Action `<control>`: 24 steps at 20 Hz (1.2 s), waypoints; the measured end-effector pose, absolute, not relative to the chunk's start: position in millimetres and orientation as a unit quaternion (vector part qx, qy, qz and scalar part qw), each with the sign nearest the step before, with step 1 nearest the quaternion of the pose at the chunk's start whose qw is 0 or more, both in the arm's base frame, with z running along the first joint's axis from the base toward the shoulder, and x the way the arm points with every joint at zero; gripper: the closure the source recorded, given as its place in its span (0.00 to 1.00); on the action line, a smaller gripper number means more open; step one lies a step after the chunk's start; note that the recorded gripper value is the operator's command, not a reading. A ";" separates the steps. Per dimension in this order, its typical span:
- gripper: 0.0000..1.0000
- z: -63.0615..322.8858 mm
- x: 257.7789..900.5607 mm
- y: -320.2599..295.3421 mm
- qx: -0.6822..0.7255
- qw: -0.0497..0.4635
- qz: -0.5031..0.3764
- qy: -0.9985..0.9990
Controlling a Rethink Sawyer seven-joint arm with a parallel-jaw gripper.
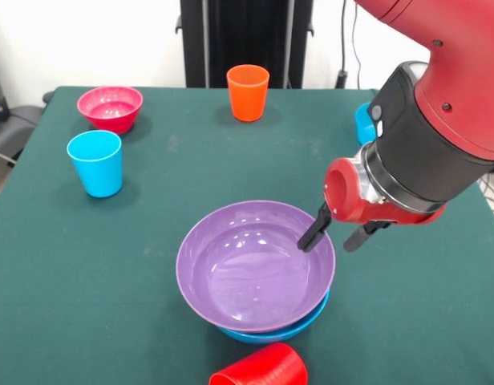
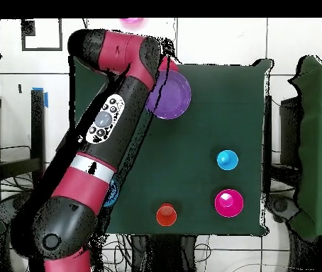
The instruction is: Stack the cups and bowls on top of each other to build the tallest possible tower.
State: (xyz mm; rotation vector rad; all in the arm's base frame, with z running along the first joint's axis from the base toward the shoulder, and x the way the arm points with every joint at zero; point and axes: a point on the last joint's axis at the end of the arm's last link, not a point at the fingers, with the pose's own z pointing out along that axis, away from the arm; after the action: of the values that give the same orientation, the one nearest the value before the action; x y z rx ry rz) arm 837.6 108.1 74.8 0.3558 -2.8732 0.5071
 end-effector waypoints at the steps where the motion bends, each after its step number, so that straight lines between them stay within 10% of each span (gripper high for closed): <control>1: 0.00 73.0 835.9 107.7 0.112 0.101 0.170 -0.974; 24: 0.00 55.9 831.4 97.3 0.088 0.075 0.192 -0.975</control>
State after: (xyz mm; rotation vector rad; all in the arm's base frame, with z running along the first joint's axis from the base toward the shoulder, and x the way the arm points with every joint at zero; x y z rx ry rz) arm 831.4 97.3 55.9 0.2641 -2.9245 0.5762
